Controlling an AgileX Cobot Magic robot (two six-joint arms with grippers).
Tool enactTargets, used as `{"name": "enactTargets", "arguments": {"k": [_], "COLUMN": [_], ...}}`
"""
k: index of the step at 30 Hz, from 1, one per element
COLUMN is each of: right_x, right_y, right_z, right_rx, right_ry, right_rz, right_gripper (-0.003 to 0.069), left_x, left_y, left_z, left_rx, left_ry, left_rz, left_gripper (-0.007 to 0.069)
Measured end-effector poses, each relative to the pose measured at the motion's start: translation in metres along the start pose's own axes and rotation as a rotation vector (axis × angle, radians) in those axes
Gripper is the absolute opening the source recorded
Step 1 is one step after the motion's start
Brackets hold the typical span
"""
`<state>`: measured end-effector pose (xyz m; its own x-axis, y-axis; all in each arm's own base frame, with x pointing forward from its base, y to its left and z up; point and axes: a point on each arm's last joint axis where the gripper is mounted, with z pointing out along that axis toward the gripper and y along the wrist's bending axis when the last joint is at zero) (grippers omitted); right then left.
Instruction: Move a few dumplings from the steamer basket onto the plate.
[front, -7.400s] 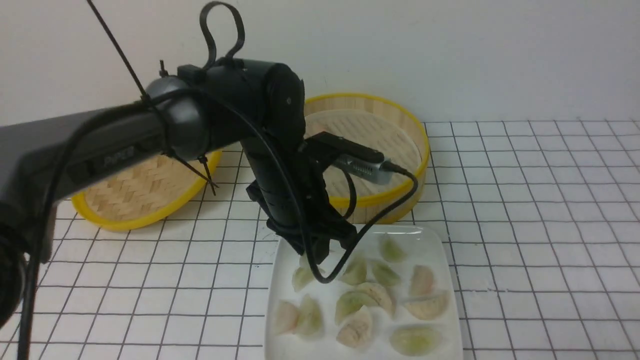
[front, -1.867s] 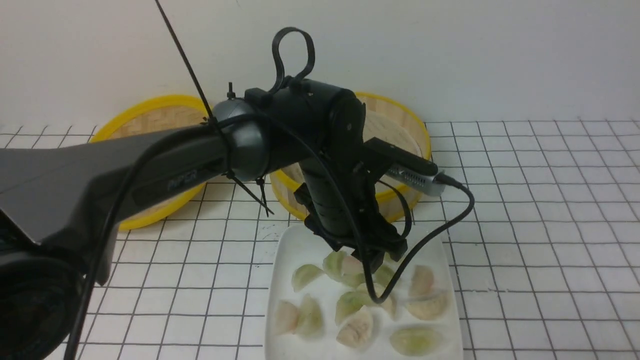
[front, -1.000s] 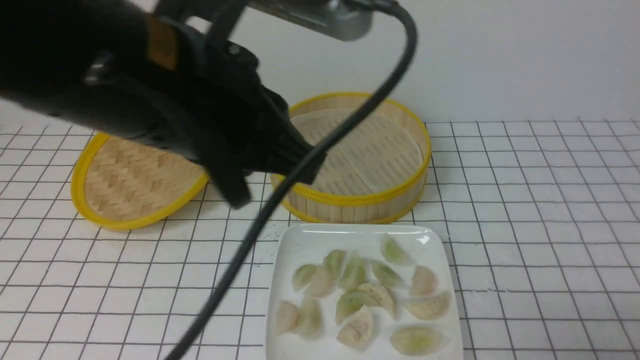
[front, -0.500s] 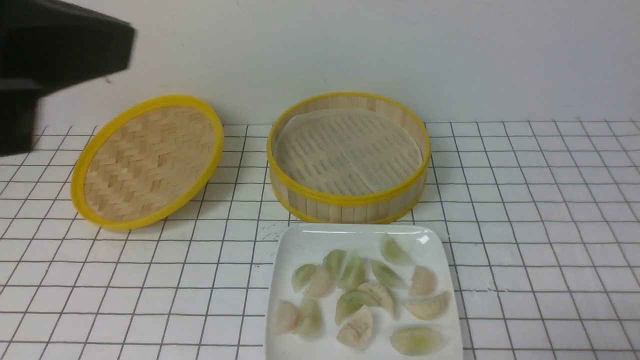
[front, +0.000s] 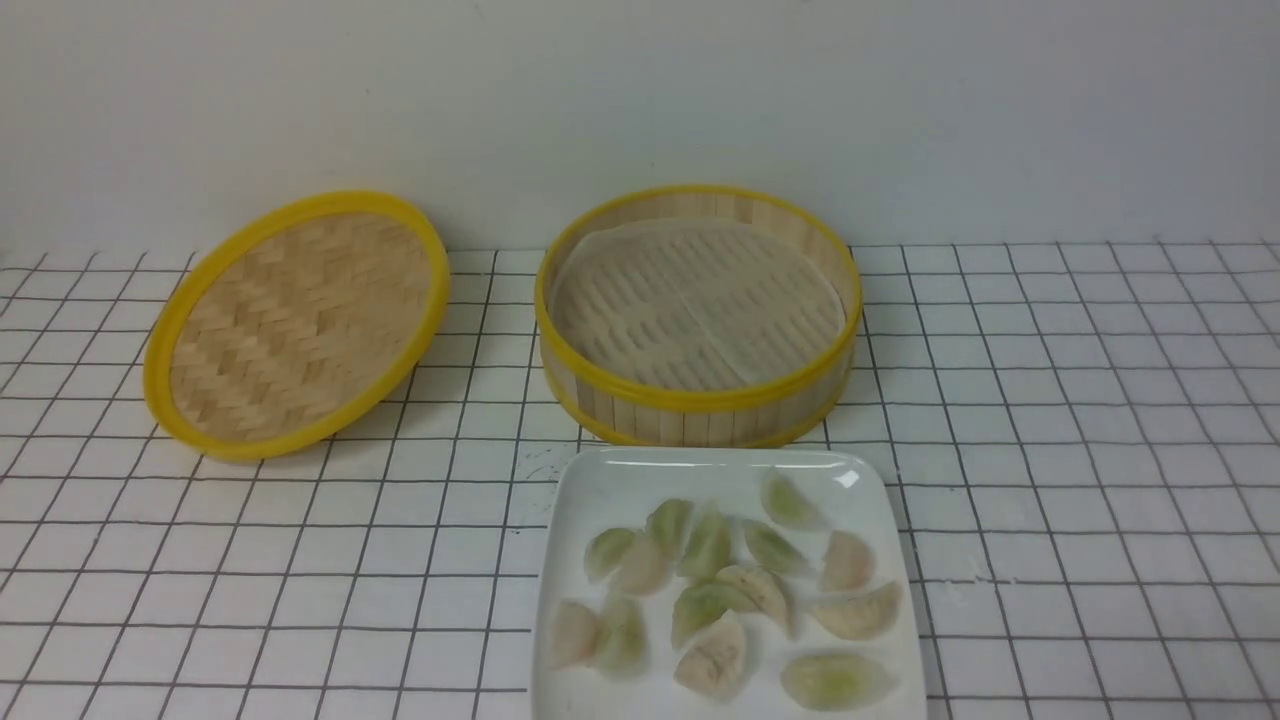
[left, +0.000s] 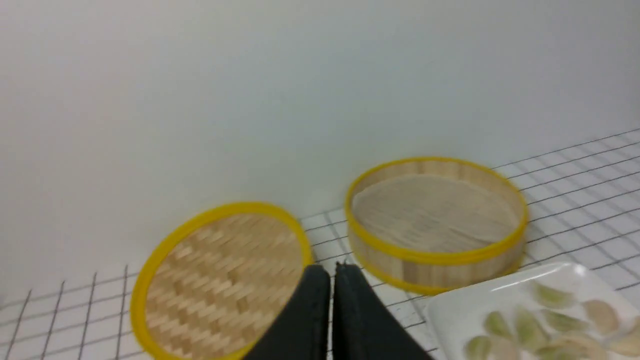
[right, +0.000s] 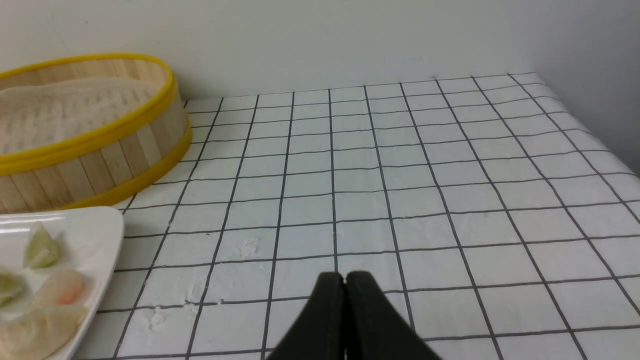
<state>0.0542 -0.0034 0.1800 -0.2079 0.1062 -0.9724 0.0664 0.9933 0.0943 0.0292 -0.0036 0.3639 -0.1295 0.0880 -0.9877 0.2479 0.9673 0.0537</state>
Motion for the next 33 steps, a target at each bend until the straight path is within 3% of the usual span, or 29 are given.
{"name": "enactTargets", "arguments": {"k": [8,13,33], "right_x": [0.0,0.0,0.0], "right_y": [0.0,0.0,0.0], "right_z": [0.0,0.0,0.0], "right_rx": [0.0,0.0,0.0], "right_ry": [0.0,0.0,0.0], "right_rz": [0.0,0.0,0.0], "right_gripper": [-0.0015,-0.0015,-0.0015], "left_x": [0.132,0.182,0.19], "left_y": [-0.001,-0.002,-0.003], "left_z": [0.042,0.053,0.053], "left_rx": [-0.18,-0.195,-0.194], "left_ry": [0.043,0.149,0.202], "left_rz": [-0.086,-0.104,-0.11], "left_gripper": [-0.0006,-0.0006,-0.0006]}}
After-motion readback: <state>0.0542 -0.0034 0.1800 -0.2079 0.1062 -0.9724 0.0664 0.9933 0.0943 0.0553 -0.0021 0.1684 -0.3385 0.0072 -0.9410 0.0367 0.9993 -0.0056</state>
